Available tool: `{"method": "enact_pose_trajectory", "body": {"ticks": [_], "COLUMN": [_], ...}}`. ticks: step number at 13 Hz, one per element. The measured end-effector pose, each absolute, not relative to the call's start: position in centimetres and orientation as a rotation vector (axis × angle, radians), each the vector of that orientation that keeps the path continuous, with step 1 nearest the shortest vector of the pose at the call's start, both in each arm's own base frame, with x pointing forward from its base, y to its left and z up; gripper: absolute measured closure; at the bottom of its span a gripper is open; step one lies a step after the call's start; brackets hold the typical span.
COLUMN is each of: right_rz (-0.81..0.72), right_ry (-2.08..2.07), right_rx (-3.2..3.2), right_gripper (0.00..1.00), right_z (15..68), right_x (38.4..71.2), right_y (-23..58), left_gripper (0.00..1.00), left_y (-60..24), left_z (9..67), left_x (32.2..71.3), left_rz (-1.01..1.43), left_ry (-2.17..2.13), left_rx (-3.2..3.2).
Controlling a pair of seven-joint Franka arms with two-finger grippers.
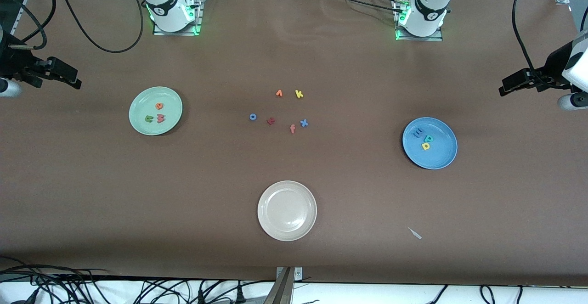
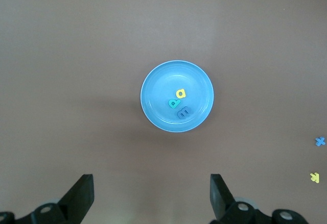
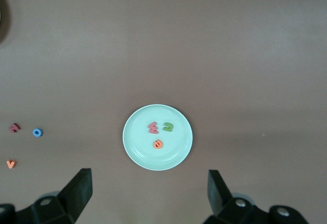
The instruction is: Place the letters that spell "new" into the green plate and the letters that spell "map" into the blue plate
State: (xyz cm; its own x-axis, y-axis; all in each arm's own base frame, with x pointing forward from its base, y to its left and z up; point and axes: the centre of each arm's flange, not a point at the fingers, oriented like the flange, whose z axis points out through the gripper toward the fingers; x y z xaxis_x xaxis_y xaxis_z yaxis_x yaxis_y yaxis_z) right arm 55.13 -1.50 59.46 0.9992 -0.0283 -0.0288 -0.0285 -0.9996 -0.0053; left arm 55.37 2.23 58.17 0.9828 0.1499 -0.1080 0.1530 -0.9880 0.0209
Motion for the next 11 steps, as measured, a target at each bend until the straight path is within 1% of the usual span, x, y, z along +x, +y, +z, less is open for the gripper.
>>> {"method": "enact_pose_trajectory", "body": {"ticks": [11], "right_rz": [0.042], "right_ry": [0.111], "right_rx": [-3.134], "right_gripper": [0.00], "right_z": [59.49], "right_x": [55.15], "right_y": [-1.54], "left_gripper": [0.00], "left_y": [2.23], "left_z": [58.00], "left_x": [55.49], "left_rz": [-0.167], "left_ry": [0.233], "left_rx": [3.099]}}
